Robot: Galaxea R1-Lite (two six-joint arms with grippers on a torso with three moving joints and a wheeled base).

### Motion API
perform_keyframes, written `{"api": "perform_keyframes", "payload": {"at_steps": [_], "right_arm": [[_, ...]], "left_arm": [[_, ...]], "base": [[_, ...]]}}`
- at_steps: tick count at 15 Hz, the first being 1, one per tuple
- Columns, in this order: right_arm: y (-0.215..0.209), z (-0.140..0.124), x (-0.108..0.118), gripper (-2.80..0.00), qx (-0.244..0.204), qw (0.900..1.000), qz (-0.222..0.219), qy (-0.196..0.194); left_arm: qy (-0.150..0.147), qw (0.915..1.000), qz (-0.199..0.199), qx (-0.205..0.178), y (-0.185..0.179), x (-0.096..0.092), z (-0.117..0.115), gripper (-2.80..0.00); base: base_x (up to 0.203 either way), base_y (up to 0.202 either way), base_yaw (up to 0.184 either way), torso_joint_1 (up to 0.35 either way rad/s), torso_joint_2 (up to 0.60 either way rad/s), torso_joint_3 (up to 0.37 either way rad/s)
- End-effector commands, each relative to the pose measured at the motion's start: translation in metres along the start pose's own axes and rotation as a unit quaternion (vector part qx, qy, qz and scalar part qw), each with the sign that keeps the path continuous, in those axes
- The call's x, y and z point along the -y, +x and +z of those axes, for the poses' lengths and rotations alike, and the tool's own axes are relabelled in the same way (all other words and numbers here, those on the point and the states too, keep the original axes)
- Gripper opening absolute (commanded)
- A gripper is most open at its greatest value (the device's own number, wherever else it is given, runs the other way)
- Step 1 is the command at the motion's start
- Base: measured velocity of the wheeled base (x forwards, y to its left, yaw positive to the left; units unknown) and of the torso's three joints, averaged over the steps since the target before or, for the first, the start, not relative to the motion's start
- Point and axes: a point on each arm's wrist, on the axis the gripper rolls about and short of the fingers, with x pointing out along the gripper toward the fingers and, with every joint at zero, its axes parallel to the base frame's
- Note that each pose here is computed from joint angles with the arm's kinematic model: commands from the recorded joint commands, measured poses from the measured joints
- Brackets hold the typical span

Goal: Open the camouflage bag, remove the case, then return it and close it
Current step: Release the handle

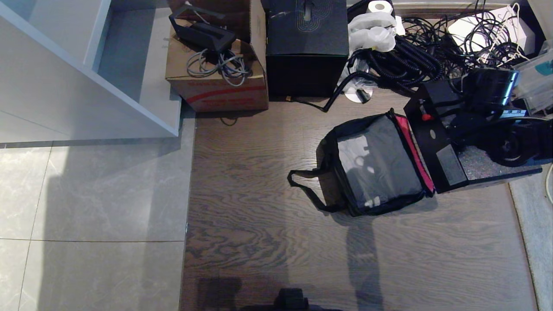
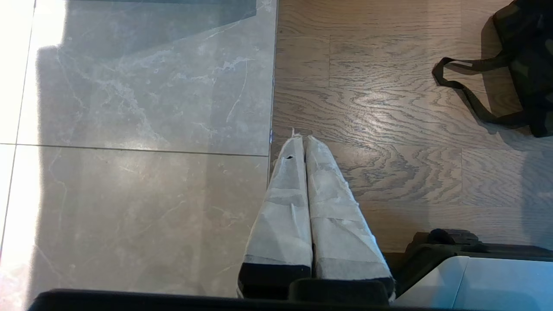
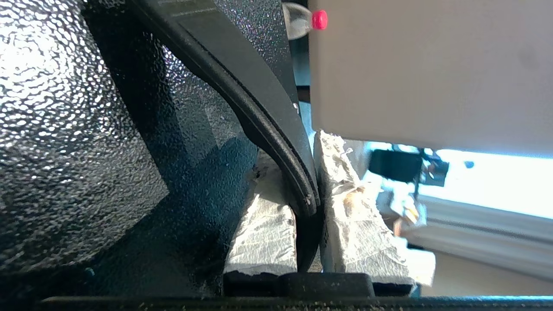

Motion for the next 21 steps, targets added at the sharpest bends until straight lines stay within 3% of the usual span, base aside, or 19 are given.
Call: {"api": "perform_keyframes", "payload": {"at_steps": [1, 6, 9, 18, 21], "right_arm": [[0.031, -0.014, -0.031, -2.80, -0.025, 0.999, -0.018, -0.024], [0.080, -0.042, -0.104, -2.80, -0.051, 0.997, -0.031, -0.047], [0.068, -0.047, -0.132, -2.80, -0.042, 0.998, -0.011, -0.048], [-0.046, -0.037, -0.165, -2.80, 0.014, 0.993, 0.099, -0.058], [-0.049, -0.042, -0.169, -2.80, 0.013, 0.993, 0.103, -0.060]], "left_arm": [[0.000, 1.0000, 0.000, 0.000, 0.000, 0.000, 0.000, -2.80], [0.000, 1.0000, 0.000, 0.000, 0.000, 0.000, 0.000, -2.80], [0.000, 1.0000, 0.000, 0.000, 0.000, 0.000, 0.000, -2.80], [0.000, 1.0000, 0.000, 0.000, 0.000, 0.000, 0.000, -2.80], [0.000, 1.0000, 0.000, 0.000, 0.000, 0.000, 0.000, -2.80]], "base": [[0.000, 0.000, 0.000, 0.000, 0.00, 0.000], [0.000, 0.000, 0.000, 0.000, 0.00, 0.000], [0.000, 0.000, 0.000, 0.000, 0.00, 0.000], [0.000, 0.000, 0.000, 0.000, 0.00, 0.000], [0.000, 0.000, 0.000, 0.000, 0.00, 0.000]]}}
